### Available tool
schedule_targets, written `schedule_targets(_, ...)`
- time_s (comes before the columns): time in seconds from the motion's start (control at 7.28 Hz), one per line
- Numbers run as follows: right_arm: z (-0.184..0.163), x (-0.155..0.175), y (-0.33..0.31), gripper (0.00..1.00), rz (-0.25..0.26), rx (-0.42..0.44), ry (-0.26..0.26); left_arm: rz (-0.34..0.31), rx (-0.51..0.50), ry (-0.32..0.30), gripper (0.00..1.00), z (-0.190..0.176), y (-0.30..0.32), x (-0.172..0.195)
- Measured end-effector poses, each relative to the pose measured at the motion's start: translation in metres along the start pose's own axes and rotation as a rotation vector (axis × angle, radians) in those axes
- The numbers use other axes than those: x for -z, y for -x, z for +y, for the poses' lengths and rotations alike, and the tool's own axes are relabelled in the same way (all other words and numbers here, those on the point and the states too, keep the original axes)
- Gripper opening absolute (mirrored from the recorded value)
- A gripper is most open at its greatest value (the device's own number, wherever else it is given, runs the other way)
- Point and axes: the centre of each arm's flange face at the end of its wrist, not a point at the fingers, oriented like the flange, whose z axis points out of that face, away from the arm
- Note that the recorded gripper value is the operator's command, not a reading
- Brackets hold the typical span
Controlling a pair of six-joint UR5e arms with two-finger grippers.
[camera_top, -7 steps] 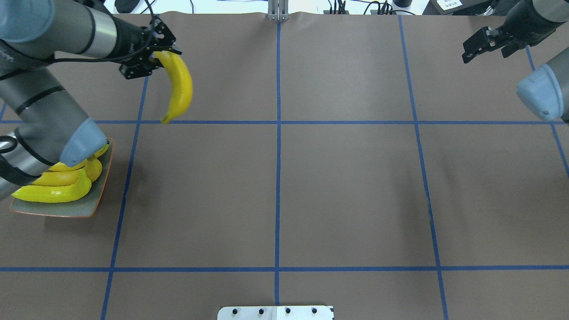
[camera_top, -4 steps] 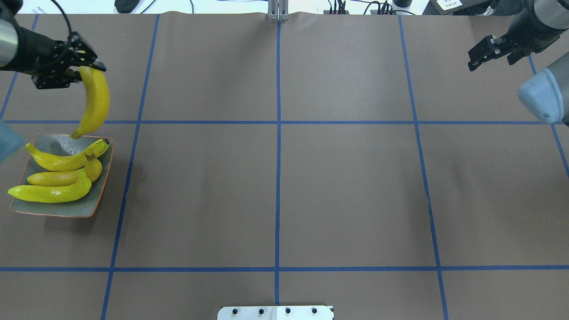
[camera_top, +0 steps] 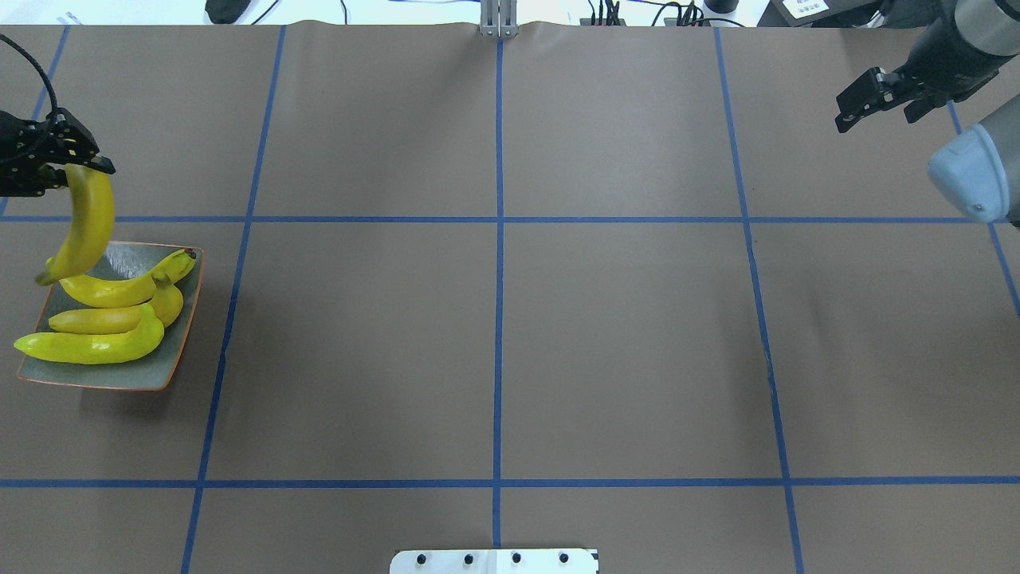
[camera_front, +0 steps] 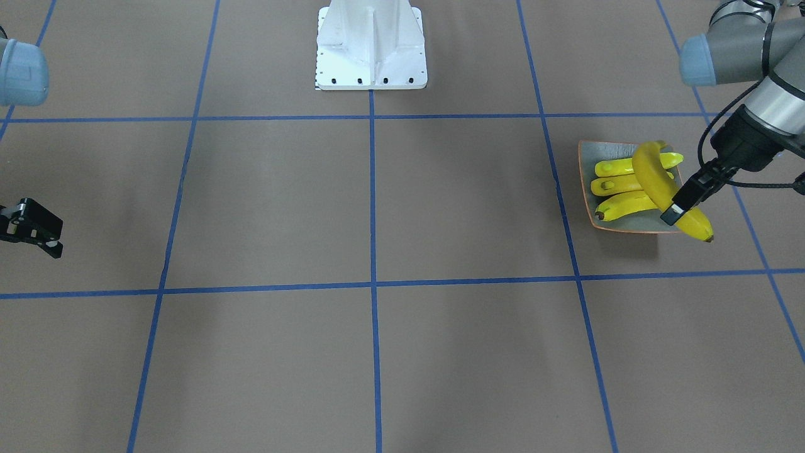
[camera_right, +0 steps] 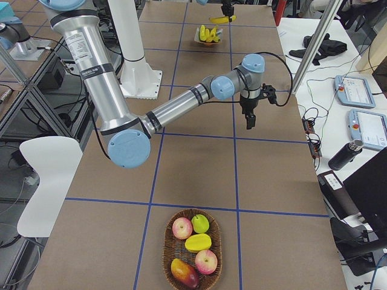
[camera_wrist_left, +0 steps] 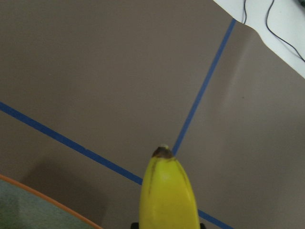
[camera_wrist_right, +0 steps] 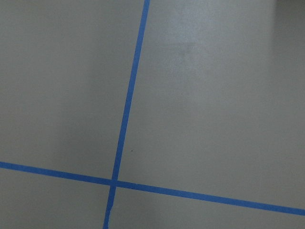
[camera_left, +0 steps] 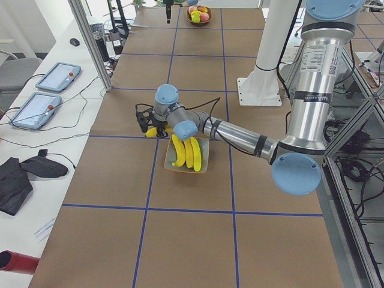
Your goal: Transfer all bananas from basket to plate
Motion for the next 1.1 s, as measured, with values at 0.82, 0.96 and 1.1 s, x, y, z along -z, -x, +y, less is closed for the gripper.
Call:
schedule_targets(0.82, -0.001, -0.007, -0.005, 1.00, -0.001, -0.009, 0.013, -0.089, -0.032, 0.101, 0.00, 0.034, 0.017, -0.062)
schedule_targets(0.96, -0.001, -0.006, -0.005, 1.00, -0.002, -0.009, 0.013, -0.102, -0.046, 0.116, 0.00, 0.039, 0.027, -0.067)
schedule_targets(1.1, -0.001, -0.006, -0.004, 1.00, -0.003, -0.008, 0.012, -0.114, -0.070, 0.127, 0.00, 0.041, 0.039, -0.069)
